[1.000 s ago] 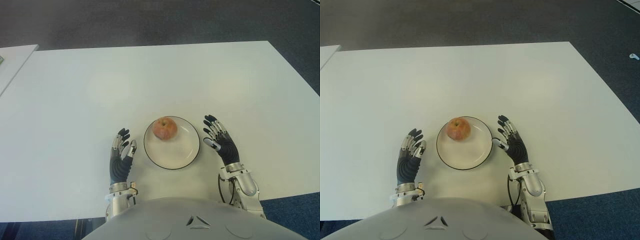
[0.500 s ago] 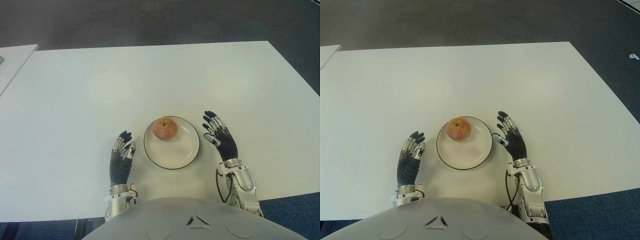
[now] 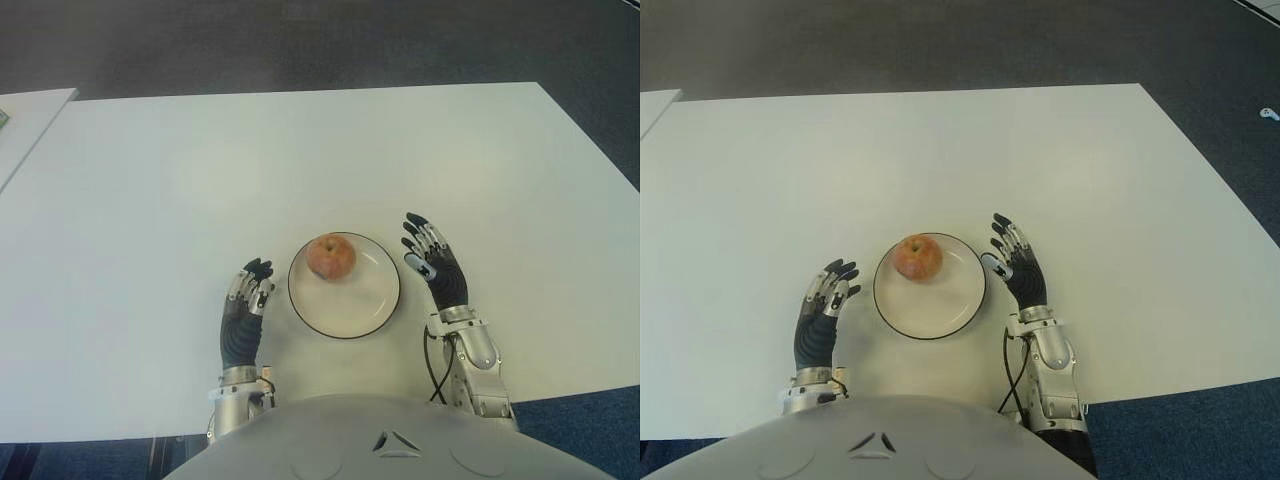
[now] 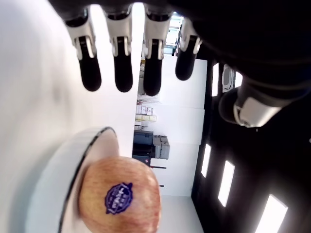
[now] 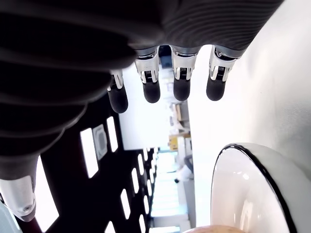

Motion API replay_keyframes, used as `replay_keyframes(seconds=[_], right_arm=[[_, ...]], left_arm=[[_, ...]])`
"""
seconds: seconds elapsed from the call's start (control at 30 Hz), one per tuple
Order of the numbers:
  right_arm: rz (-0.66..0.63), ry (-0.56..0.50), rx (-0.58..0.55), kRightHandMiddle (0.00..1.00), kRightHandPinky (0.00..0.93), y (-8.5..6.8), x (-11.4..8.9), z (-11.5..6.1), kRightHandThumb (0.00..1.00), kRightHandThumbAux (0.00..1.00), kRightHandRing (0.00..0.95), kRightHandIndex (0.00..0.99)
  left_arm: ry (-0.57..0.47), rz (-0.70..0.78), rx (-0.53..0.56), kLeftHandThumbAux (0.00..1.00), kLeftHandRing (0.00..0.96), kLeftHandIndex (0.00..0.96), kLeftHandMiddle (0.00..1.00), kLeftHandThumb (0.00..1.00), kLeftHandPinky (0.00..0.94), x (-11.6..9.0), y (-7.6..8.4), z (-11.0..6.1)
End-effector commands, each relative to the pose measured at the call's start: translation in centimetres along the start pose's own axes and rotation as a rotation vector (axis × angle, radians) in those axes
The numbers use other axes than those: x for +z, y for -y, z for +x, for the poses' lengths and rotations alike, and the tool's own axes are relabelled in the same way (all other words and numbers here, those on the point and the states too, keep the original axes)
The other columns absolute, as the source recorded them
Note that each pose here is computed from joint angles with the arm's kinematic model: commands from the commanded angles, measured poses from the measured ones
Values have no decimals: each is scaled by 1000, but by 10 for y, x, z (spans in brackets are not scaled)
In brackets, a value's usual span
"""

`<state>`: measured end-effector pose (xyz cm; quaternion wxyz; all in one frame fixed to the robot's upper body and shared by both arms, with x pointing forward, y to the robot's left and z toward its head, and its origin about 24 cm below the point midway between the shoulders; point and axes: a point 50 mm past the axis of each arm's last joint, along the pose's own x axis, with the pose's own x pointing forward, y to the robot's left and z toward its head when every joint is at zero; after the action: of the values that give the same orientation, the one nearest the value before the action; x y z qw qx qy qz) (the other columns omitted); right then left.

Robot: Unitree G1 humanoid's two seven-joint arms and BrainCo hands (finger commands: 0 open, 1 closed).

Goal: Put the apples into the plate.

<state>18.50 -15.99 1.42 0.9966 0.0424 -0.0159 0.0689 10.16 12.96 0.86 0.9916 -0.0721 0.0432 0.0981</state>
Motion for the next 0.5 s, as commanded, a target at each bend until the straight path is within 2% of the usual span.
replay_keyframes(seconds=[0.03, 0.3, 0.5], right_arm=[[-2, -18, 7, 38, 43, -2, -2, 8, 305, 556, 12, 104], [15, -10, 13, 42, 70, -4, -3, 15, 338, 573, 19, 99], [22, -24, 19, 24, 38, -4, -6, 18, 338, 589, 5, 76]], left_arm=[[26, -111, -22, 466, 319, 317, 308, 206, 366, 8, 19, 9], [55, -45, 6, 430, 281, 299, 266, 199, 321, 14, 14, 18], [47, 20, 55, 423, 216, 260, 205, 206, 267, 15, 11, 23]])
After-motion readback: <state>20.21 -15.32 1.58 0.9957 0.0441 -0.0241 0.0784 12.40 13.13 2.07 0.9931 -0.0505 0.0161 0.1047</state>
